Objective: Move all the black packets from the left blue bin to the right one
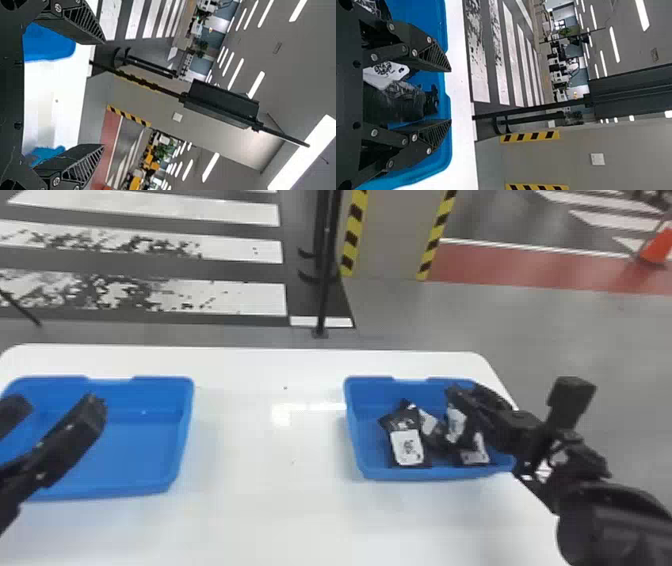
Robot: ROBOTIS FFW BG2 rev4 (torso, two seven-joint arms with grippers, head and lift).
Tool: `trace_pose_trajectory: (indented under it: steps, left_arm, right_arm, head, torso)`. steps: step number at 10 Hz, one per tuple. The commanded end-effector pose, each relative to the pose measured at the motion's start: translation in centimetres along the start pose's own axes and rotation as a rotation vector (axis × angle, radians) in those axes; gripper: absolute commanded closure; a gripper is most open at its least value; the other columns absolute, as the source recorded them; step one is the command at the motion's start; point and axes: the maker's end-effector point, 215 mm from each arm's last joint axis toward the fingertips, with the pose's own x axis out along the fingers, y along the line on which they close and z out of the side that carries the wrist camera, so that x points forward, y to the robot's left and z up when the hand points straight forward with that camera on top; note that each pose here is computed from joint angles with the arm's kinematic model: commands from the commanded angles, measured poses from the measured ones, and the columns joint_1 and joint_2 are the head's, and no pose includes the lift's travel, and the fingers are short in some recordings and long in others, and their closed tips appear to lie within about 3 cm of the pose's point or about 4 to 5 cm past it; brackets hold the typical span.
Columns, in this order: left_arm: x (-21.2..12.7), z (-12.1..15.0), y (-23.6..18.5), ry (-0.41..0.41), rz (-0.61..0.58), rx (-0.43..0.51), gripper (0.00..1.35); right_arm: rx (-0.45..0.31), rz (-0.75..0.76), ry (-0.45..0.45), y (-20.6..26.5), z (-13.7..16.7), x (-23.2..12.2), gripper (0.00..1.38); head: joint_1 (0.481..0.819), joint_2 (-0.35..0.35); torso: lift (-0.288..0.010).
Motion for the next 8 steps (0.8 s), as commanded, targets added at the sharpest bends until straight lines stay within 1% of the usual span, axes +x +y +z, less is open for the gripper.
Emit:
trace_pose_trajectory:
  steps: [1, 2, 3, 4, 5, 6, 7, 8]
  left_arm:
    - [-2.7, -0.8, 1.8, 0.008, 0.061, 0.061, 0.12]
    - [-4.4, -0.9, 2.6, 0.003, 0.098, 0.107, 0.12]
    - [-6.3, -1.6, 4.2, 0.036, 0.148, 0.156, 0.12]
    - [-8.1, -1.7, 6.2, 0.077, 0.199, 0.248, 0.12]
    - [-9.2, -0.9, 6.7, 0.071, 0.215, 0.324, 0.12]
    - [-9.8, -1.0, 6.7, 0.079, 0.221, 0.357, 0.12]
    - [-10.2, -1.2, 7.1, 0.083, 0.235, 0.361, 0.12]
    - [-10.2, -0.3, 7.6, 0.058, 0.253, 0.393, 0.13]
  right_arm:
    - [-0.135, -0.016, -0.074, 3.3, 2.8, -4.7, 0.13]
    - [-0.204, -0.034, -0.118, 5.8, 4.2, -8.4, 0.16]
    - [-0.238, -0.047, -0.151, 8.0, 4.9, -11.9, 0.17]
    - [-0.275, -0.062, -0.148, 9.5, 5.0, -14.8, 0.17]
    - [-0.275, -0.039, -0.166, 12.1, 5.4, -17.1, 0.17]
    - [-0.253, 0.003, -0.181, 15.0, 5.7, -18.8, 0.17]
    - [-0.221, 0.034, -0.199, 17.5, 5.9, -19.8, 0.17]
    - [-0.190, 0.034, -0.207, 18.1, 6.0, -20.1, 0.17]
  head:
    - [0.695, -0.157]
    - [0.695, -0.145]
    - [0.695, -0.115]
    - [0.695, -0.078]
    - [0.695, -0.033]
    - [0.695, 0.028]
    - [0.695, 0.083]
    - [0.695, 0.113]
  torso:
    - [-0.140]
    - [-0.140]
    - [-0.140]
    - [-0.140]
    - [-0.140]
    - [-0.140]
    - [-0.140]
    - [-0.140]
